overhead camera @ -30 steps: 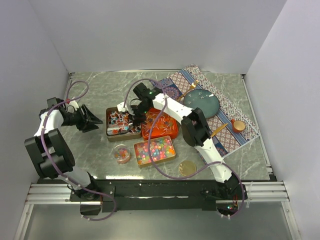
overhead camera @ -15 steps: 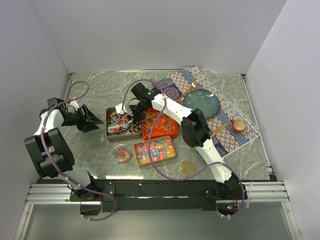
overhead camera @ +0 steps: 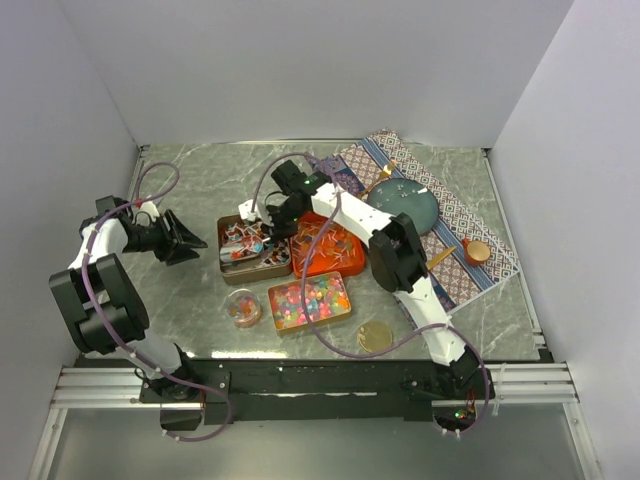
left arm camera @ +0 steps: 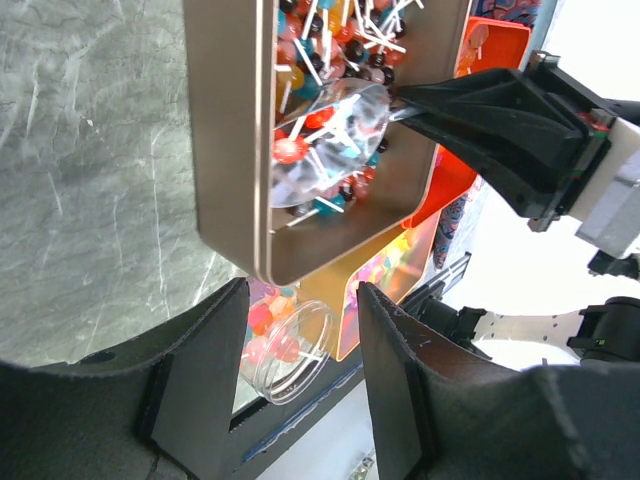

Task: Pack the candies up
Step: Scoop the fake candies from the storage box.

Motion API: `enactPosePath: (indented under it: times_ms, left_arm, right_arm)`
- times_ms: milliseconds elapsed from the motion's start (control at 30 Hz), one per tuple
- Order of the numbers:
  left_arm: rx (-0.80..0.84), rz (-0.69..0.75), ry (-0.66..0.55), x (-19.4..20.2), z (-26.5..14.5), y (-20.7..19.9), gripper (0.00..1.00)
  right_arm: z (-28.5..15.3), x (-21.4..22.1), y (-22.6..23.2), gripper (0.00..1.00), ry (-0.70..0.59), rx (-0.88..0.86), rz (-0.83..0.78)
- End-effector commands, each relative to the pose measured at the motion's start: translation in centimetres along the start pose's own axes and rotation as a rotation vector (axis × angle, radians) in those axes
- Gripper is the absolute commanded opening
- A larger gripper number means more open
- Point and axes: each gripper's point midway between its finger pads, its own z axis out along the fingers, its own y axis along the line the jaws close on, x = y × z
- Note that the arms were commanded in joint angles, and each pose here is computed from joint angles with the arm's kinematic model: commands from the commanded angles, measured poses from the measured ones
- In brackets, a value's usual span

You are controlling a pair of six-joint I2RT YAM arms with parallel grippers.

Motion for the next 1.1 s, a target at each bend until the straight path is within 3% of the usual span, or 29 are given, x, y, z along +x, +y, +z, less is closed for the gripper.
enactPosePath:
  times_ms: [0,233,500,767,967,1067]
  left_arm:
    - [0.037,0.018,-0.003,-0.5,-0.3,-0.7,0.53]
    - [0.042,0.014,-0.001,-0.8,-0.2,-0.7,0.53]
    - [0.026,0.004,-0.001,-0.3,0.1,-0.2,0.53]
    - [-0.069,0.02,-0.048,-1.6,1.9,1.1,0.47]
    - [-0.17,0.11,-0.136,-4.3,3.8,0.6,0.41]
    - [-0.185,0.109,-0.125,-5.1,4.6,0.9,0.4]
  right_arm:
    - [-7.1,-3.7,-2.4,0.0,-0.045,0.143,-0.019]
    - [-7.4,-3.8,-2.7,0.0,-0.056,0.175,0.007]
    - [-4.9,-2.5,-2.2,0.0,-0.071,0.165,0.075]
    - [-3.5,-3.0,-2.0,0.0,0.078,0.199,-0.117]
    - [-4.7,-4.1,-2.7,0.0,0.105,0.243,-0.226]
    - [-5.1,-4.2,-2.8,0.0,0.109,0.237,-0.28]
